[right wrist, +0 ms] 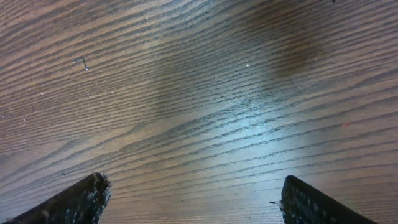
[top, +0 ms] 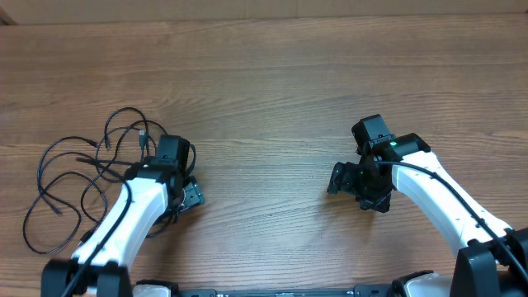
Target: Untangle cables
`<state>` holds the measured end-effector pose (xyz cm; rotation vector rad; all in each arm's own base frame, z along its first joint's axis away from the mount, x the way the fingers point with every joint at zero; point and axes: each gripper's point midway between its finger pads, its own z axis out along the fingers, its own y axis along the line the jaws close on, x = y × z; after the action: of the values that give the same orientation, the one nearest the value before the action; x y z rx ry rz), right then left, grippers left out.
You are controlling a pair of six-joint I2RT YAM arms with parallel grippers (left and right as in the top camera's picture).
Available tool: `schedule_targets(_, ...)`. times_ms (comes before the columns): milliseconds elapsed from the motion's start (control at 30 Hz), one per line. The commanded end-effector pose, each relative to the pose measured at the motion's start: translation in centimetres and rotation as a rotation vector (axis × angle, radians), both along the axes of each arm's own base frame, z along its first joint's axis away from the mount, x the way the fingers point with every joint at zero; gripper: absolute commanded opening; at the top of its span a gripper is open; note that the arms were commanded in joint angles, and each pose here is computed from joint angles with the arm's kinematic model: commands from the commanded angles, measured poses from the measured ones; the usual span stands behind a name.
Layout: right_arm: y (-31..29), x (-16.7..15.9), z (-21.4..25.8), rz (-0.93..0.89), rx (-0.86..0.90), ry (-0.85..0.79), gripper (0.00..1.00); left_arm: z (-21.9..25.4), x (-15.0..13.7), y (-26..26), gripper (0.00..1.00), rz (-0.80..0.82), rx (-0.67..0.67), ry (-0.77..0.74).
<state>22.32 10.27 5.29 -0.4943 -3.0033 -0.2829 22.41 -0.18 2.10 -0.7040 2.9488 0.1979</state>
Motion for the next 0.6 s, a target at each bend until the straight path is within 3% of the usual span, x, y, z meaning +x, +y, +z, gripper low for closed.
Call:
schedule_targets(0,0.2,0.7,0.8,0.000,0.014,-0.032,0.88,-1.6,-0.4,0.6,0.80,0.042,0.038,0.047)
schedule_targets(167,0.2,0.6,0.8,0.000,0.013,-0.030,0.88,-3.3,-0.4,0.5,0.79,0.041,0.039,0.090)
schedule_targets(267,0.2,0.6,0.8,0.000,0.014,-0.031,0.88,-3.7,-0.6,0.1,0.66,0.041,0.015,0.107)
schedule_targets(400,0.2,0.7,0.8,0.000,0.014,-0.031,0.88,-3.7,-0.6,-0.2,0.41,0.041,0.000,0.110)
schedule_targets(567,0.2,0.6,0.8,0.000,0.013,-0.028,0.88,-3.6,-0.4,-0.2,0.19,0.036,0.000,0.105)
